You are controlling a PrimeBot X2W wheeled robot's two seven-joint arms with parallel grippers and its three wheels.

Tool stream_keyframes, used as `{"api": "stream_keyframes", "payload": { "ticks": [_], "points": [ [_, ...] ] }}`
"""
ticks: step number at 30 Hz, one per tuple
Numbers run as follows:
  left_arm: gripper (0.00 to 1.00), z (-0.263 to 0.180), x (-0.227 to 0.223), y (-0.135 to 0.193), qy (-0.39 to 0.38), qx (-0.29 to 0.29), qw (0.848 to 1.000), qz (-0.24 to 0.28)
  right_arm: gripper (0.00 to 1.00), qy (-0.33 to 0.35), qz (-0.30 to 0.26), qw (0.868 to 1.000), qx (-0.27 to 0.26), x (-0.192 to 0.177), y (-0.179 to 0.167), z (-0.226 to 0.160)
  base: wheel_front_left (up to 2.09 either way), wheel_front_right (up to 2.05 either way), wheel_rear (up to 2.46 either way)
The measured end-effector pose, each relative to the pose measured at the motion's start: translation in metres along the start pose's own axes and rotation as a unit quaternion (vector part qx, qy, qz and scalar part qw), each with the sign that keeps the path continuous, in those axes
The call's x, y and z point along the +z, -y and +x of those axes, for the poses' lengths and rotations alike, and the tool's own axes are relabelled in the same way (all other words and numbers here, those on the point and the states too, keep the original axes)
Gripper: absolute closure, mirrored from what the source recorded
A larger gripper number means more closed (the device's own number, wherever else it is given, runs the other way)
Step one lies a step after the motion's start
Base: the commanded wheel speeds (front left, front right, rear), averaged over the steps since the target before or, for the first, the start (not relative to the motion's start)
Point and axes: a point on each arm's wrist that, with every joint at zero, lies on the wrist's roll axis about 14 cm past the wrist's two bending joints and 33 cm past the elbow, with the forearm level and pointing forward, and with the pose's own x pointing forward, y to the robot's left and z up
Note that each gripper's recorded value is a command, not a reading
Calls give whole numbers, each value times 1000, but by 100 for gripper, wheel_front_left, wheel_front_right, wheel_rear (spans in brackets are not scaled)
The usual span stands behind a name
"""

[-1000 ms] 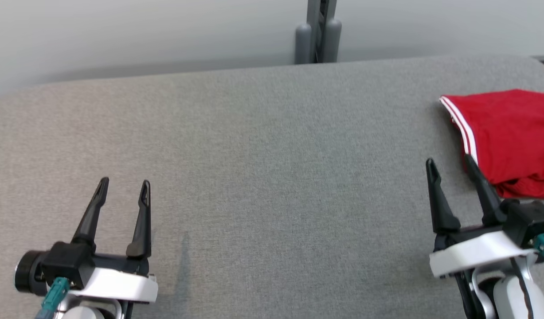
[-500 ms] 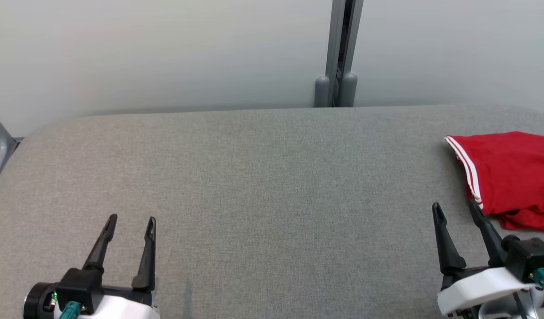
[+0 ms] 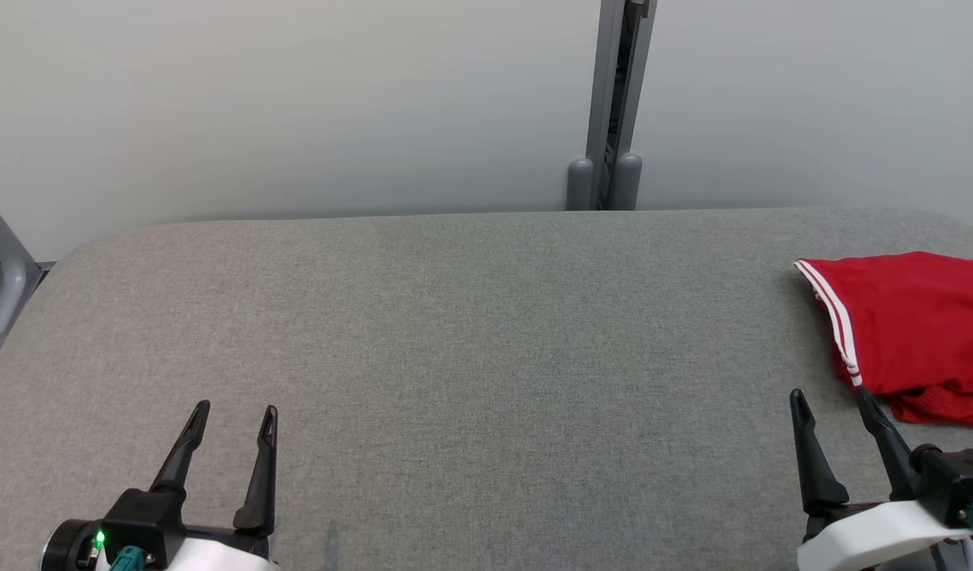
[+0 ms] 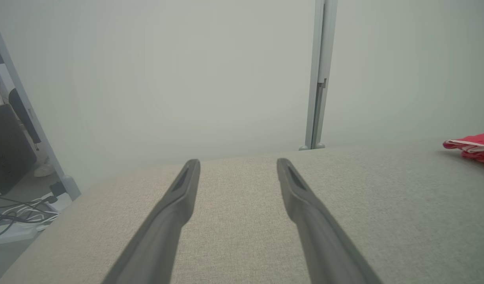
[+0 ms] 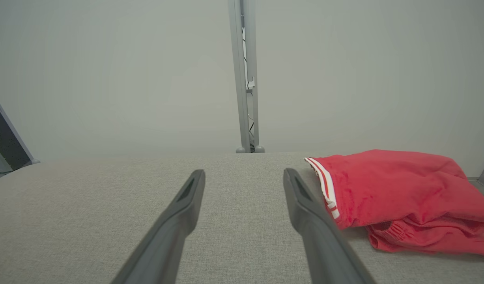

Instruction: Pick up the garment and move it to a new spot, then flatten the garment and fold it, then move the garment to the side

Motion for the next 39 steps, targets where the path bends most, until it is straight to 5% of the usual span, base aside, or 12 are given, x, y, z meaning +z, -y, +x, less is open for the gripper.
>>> {"api": "stream_keyframes", "payload": {
  "ticks": [39],
  "points": [
    [0,0,-3,-3,-8,10,1000,-1,0,-9,-7,1000,-3,-2,2,-2,0,0,0]
  ]
}}
